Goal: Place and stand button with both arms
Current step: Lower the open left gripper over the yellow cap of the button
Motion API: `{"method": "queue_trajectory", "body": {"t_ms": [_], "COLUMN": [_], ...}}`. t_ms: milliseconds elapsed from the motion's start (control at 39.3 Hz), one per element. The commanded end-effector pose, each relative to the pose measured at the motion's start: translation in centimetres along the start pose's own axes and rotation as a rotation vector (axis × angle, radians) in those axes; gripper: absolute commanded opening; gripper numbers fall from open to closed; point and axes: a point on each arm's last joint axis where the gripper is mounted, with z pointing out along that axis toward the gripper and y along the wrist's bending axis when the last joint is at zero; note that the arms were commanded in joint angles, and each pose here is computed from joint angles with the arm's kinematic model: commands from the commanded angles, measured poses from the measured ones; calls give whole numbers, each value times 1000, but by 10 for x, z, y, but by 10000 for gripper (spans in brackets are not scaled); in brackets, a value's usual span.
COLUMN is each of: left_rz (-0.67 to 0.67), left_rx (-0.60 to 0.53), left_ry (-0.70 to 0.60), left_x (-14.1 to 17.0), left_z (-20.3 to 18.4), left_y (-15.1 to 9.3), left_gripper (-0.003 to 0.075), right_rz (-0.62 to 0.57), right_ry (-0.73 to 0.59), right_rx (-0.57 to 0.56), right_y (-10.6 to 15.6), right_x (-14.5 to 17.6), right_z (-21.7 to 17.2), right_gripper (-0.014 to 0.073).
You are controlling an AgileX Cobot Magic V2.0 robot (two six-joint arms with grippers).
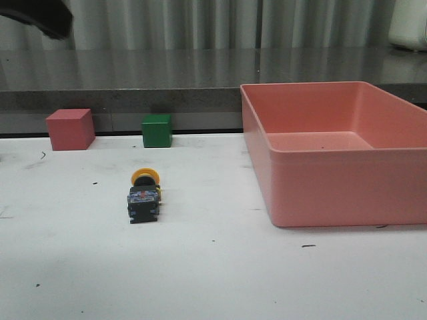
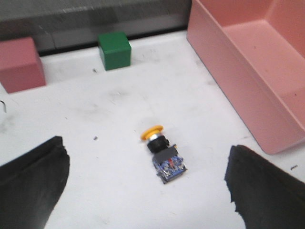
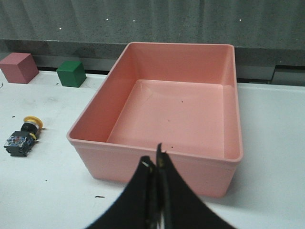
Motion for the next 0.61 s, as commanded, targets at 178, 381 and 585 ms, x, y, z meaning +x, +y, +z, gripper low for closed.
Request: {"method": "queue_trajectory", "body": {"t_ms": [178, 381, 585], "left_rz": [-123, -208, -251], "left_rx": [59, 46, 15], "left_ry": [290, 534, 650], "left_x": [-40, -39, -36], "left_z": [68, 123, 168], "left_y": [-21, -26, -26], "left_gripper": [641, 640, 640], "right_rz": [-26, -26, -26], "right_ry": [-103, -103, -103], "right_rx": [-18, -18, -18], "right_y": [3, 3, 3], "right_x": [-16, -16, -16], "right_z": [-3, -3, -3], "right_gripper": [-70, -70, -70]}}
